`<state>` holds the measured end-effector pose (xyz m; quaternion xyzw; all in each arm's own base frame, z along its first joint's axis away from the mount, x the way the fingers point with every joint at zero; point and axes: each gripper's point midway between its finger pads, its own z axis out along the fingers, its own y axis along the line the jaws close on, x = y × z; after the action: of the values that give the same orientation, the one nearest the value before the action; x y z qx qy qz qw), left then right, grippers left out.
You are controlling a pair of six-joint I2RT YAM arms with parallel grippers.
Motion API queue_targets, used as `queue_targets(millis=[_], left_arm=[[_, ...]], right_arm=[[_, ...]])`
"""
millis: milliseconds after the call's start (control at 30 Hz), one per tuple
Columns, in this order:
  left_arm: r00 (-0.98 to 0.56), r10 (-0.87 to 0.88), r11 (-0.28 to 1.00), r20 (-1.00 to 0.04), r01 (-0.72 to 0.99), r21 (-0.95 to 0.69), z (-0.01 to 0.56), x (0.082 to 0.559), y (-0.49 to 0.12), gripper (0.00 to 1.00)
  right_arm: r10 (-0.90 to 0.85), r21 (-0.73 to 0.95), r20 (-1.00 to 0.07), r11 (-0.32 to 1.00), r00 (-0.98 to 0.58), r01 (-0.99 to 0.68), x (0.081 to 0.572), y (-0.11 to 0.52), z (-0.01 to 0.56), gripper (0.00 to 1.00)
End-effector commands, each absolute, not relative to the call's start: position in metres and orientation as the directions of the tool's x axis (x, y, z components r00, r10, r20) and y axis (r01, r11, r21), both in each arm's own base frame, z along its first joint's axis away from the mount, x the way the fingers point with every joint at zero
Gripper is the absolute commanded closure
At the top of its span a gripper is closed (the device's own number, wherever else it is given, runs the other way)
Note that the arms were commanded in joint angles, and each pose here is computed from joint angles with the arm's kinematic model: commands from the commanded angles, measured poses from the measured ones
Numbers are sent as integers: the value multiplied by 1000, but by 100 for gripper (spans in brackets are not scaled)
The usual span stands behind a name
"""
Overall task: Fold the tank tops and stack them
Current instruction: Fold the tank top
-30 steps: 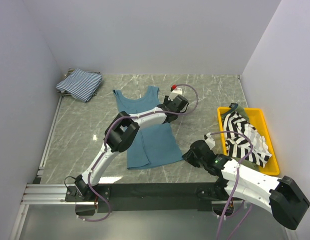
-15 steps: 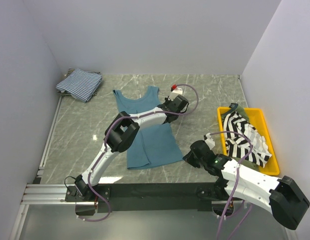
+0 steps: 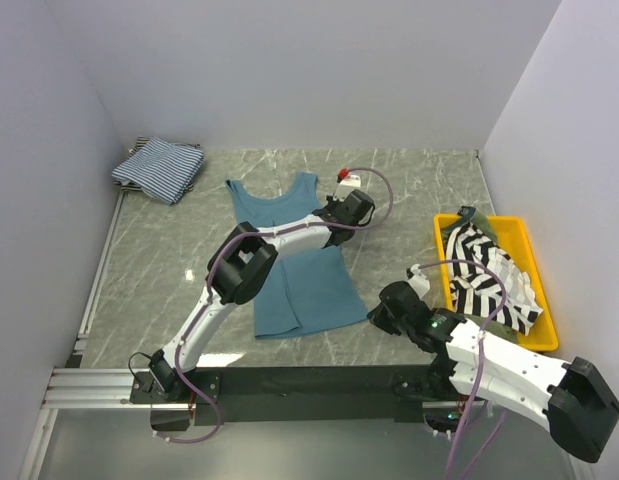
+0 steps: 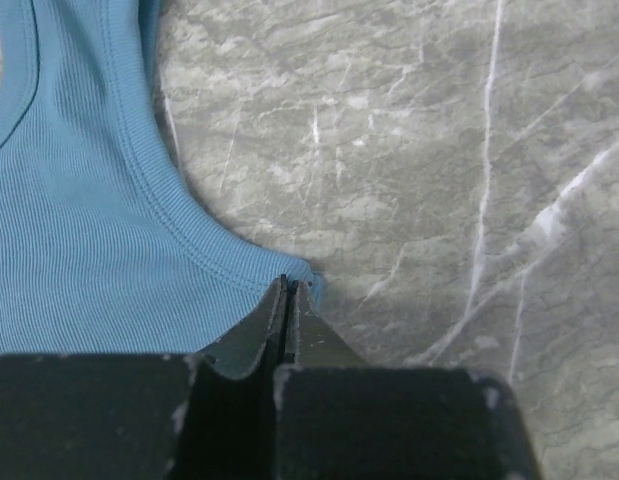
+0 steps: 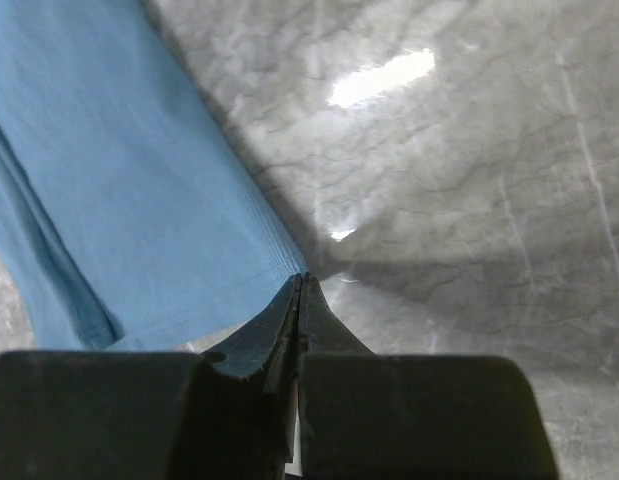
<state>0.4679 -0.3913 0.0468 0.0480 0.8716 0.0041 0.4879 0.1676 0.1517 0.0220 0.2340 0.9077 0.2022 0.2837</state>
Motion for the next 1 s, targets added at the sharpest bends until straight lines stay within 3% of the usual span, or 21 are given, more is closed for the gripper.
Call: queue_targets(millis=[0,333,667,967], left_arm=[[-461,-45,995,-886,59,-82,98,478,-394,99],[-487,-151,983,-860,21,-184,102,479,-378,99],[-490,-305,946,-816,-61,-317,121,486,-321,99],[-513,-367,927,-776,-137,-348,102,478,-271,99]], right_arm=[[533,507,-482,817,-695,275,180,155,45,100],[455,483,-547,857,-703,179,179,179,69,100],[270,384,-590,923,-760,29,169,238,81,100],[128,346,-593,932,-795,-108,160,293,87,100]])
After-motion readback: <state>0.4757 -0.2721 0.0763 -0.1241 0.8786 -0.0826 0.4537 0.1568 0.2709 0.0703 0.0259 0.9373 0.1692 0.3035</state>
